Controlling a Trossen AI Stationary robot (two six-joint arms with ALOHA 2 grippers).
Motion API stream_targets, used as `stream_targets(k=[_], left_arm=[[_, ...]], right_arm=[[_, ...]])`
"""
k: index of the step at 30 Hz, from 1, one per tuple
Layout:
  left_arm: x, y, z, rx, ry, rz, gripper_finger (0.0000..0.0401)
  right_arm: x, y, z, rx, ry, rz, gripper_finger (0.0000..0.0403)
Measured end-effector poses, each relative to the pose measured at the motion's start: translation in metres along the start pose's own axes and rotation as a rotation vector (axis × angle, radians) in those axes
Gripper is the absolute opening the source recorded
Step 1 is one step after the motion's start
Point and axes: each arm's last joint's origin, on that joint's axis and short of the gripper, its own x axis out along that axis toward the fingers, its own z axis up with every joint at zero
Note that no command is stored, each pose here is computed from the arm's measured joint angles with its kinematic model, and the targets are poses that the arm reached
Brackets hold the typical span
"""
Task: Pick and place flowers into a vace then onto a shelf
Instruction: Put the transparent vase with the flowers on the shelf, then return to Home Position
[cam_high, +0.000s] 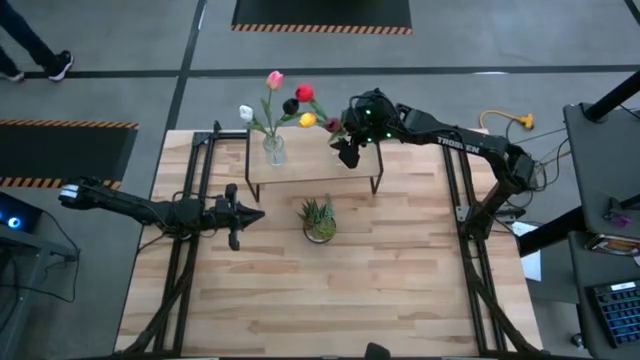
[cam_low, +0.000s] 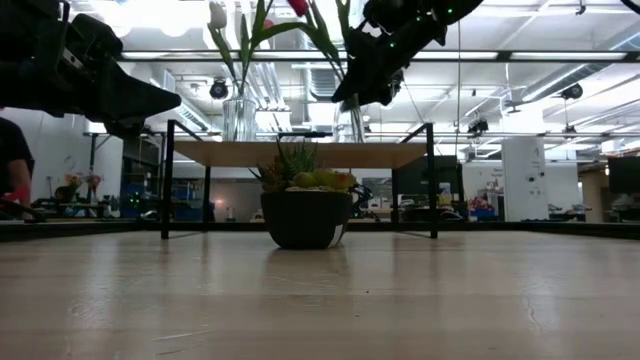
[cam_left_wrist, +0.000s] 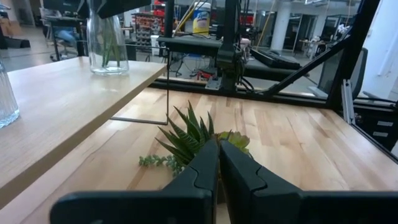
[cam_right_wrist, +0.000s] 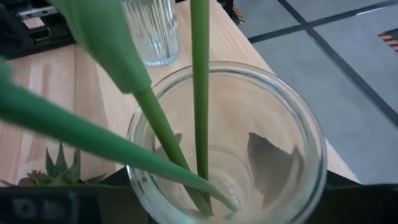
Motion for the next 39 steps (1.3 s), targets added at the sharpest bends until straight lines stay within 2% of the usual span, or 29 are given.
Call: stream_targets(k=[15, 20, 24, 28, 32, 35, 39], left_arm=[[0.000, 0.000, 0.000, 0.000, 0.000, 0.000, 0.0000], [0.000, 0.000, 0.000, 0.000, -0.001, 0.000, 0.0000], [0.000, 0.000, 0.000, 0.000, -0.001, 0.000, 0.0000], [0.000, 0.000, 0.000, 0.000, -0.001, 0.000, 0.0000], [0.000, 0.000, 0.000, -0.001, -0.002, 0.000, 0.0000], [0.000, 0.000, 0.001, -0.002, -0.007, -0.001, 0.0000], [0.000, 0.000, 0.002, -0.007, -0.022, -0.001, 0.0000]], right_arm=[[-0.006, 0.001, -0.001, -0.001, 0.022, -0.002, 0.0252], [-0.036, 0.007, 0.000, -0.039, 0.031, 0.001, 0.0266], [-0.065, 0.016, -0.008, -0.029, 0.034, 0.016, 0.0270], [-0.089, 0.039, -0.034, -0.098, -0.046, 0.076, 0.0265], [-0.104, 0.067, -0.075, -0.137, -0.190, 0.148, 0.0256], [-0.113, 0.083, -0.107, -0.155, -0.291, 0.137, 0.0252], [-0.120, 0.097, -0.146, -0.149, -0.352, 0.118, 0.0251]])
